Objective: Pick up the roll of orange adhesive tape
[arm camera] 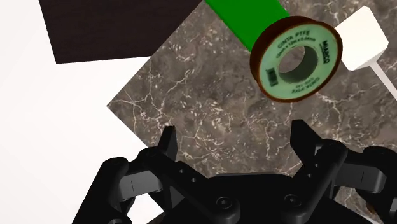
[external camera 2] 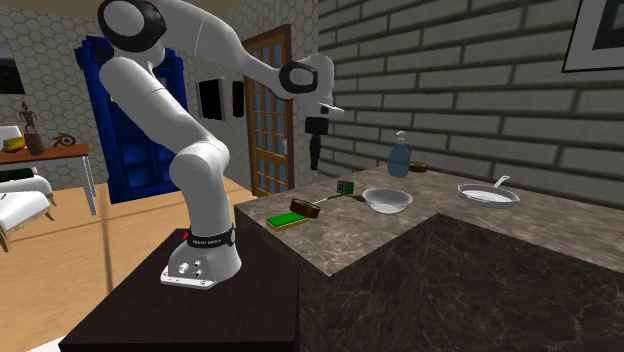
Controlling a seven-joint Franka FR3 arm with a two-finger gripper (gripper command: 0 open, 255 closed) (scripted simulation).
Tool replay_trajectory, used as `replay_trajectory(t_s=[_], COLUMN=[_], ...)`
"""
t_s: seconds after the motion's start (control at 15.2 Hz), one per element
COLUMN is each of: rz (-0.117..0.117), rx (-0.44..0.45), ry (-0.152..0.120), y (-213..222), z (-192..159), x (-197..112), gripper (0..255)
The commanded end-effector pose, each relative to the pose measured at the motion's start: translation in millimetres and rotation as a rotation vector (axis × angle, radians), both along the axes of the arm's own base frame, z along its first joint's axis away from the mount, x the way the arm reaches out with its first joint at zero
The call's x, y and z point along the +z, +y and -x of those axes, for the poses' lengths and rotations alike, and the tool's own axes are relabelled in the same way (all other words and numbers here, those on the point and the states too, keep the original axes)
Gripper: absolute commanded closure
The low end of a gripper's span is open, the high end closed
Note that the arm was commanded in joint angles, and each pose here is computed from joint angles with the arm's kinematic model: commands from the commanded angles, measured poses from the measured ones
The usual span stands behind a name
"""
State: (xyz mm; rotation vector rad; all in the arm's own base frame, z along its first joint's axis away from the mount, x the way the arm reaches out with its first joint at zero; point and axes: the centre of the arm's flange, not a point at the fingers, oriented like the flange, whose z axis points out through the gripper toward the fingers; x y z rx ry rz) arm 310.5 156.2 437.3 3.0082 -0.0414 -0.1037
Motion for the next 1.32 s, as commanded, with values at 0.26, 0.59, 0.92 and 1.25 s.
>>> replay_trajectory(t_s=[0.26,0.59,0.92,1.25], rz=[0.018,0.033,0.043,0.043], rx=[-0.018,-0.033,-0.041,-0.041], ry=[0.038,0.069,0.089,0.089], y=[55.4,100.0,127.0,127.0], z=[7.6,12.6,16.2,16.2], x=[-59.3,-109.7,-146.1,-172.5], gripper=[0,0,0,0])
